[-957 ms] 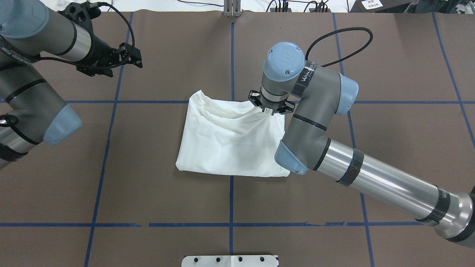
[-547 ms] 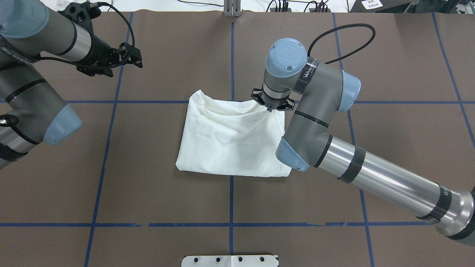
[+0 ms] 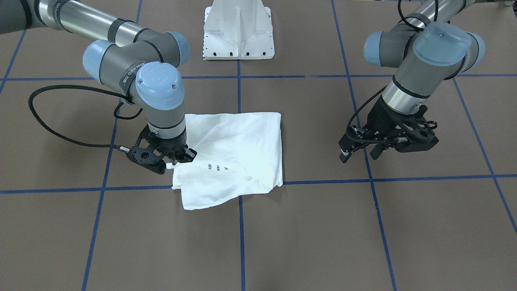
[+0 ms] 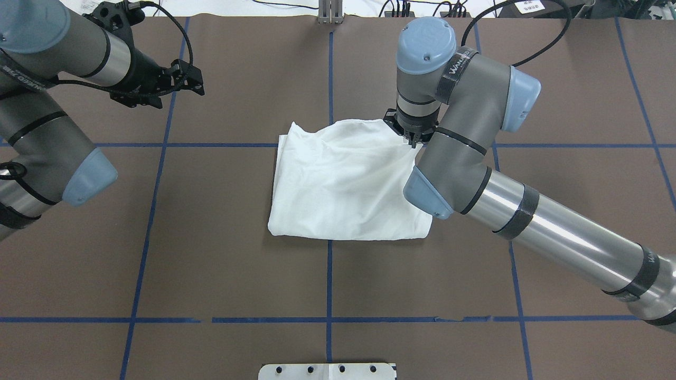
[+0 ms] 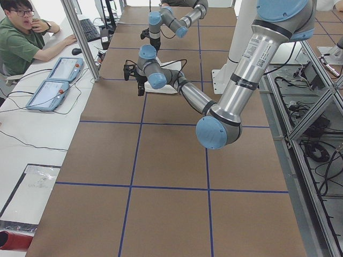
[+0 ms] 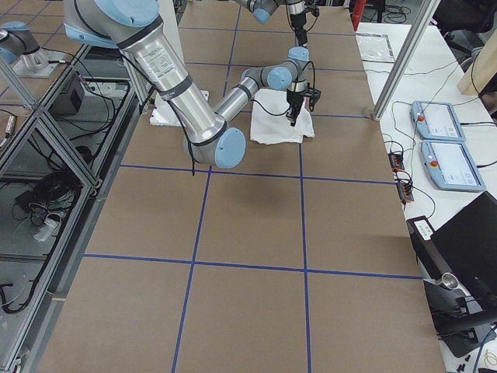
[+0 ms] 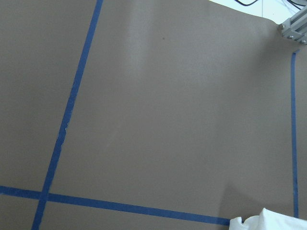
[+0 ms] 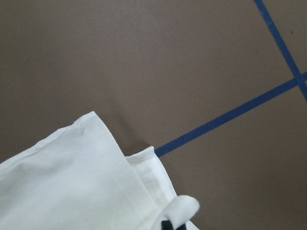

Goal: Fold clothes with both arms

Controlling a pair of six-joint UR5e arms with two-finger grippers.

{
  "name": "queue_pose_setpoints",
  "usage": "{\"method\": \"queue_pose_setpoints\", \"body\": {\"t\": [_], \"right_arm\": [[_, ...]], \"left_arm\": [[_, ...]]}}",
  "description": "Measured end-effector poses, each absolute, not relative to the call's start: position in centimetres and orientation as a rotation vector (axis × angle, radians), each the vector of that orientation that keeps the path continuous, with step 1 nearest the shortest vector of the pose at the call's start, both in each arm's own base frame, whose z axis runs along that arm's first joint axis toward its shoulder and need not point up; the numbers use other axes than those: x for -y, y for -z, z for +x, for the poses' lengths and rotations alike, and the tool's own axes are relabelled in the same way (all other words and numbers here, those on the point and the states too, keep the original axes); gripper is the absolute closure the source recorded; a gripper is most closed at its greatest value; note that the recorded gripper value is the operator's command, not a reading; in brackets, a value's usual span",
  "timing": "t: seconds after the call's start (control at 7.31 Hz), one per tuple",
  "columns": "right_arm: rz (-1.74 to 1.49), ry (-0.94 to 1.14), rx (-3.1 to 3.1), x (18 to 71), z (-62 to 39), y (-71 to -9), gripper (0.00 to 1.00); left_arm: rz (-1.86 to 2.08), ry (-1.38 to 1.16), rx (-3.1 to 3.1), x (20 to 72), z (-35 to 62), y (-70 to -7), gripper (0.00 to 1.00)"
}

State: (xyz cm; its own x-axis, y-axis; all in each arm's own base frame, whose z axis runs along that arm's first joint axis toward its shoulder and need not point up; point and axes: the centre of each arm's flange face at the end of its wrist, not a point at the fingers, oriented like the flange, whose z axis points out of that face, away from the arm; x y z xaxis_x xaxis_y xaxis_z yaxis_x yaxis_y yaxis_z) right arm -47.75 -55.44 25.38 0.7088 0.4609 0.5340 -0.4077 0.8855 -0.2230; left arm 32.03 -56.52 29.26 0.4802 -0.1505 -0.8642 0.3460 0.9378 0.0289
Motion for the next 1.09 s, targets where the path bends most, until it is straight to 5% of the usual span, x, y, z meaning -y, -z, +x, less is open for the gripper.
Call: {"method": "queue_pose_setpoints", "body": {"t": [1.09], "right_arm": [[-0.032,-0.420,0.717,60.0,-41.4,-25.4,0.00]], "left_arm": [[0.204,0.292,-1.116,58.6,38.9,-27.6,0.05]]}}
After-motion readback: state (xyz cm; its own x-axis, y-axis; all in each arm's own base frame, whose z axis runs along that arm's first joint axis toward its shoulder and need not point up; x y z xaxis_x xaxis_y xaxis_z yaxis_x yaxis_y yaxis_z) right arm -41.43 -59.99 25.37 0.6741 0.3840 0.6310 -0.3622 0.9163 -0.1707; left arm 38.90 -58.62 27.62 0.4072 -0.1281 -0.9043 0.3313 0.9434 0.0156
